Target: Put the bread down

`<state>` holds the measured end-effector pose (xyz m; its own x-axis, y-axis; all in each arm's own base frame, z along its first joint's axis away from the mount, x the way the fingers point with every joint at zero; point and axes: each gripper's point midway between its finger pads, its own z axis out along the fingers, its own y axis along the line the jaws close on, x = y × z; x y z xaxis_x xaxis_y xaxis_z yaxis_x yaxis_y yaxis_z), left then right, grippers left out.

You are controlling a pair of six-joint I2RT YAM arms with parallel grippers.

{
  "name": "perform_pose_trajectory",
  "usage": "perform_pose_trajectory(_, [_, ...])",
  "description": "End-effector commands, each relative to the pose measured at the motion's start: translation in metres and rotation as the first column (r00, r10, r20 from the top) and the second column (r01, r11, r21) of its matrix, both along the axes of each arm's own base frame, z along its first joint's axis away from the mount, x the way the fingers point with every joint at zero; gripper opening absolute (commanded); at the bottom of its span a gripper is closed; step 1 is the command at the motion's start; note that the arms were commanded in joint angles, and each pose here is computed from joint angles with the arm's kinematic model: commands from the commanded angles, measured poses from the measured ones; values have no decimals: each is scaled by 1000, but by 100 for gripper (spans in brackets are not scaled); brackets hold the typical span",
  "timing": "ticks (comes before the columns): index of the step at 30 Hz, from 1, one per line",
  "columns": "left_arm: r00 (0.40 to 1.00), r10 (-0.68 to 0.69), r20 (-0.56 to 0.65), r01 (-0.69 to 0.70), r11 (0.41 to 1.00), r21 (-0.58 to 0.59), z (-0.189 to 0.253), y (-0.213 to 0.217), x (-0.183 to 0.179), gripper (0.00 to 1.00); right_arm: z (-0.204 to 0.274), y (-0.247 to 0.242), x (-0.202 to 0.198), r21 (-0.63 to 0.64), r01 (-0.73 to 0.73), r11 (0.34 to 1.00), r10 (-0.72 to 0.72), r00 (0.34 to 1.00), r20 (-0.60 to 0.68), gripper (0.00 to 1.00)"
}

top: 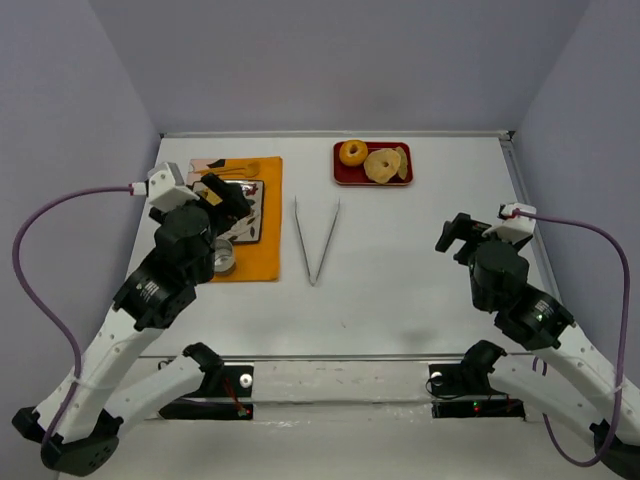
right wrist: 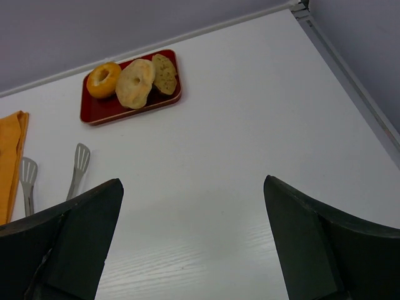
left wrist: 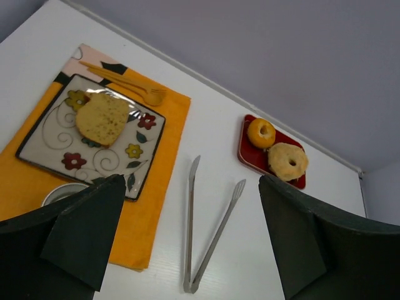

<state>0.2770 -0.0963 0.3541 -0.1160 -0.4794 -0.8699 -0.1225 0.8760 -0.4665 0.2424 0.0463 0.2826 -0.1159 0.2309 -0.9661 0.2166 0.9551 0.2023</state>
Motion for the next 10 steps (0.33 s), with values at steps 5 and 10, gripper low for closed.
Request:
perform_pose_trajectory(5, [972, 217, -89, -221, 975, -38, -55, 50, -23, 99, 14, -5, -1, 27, 11, 1000, -13, 999, 50, 100])
perform_pose_trajectory(10, [964, 248, -91, -253, 966, -47, -56, 60, -31, 99, 13, -2, 0, 30, 0, 1000, -1, 999, 45, 100])
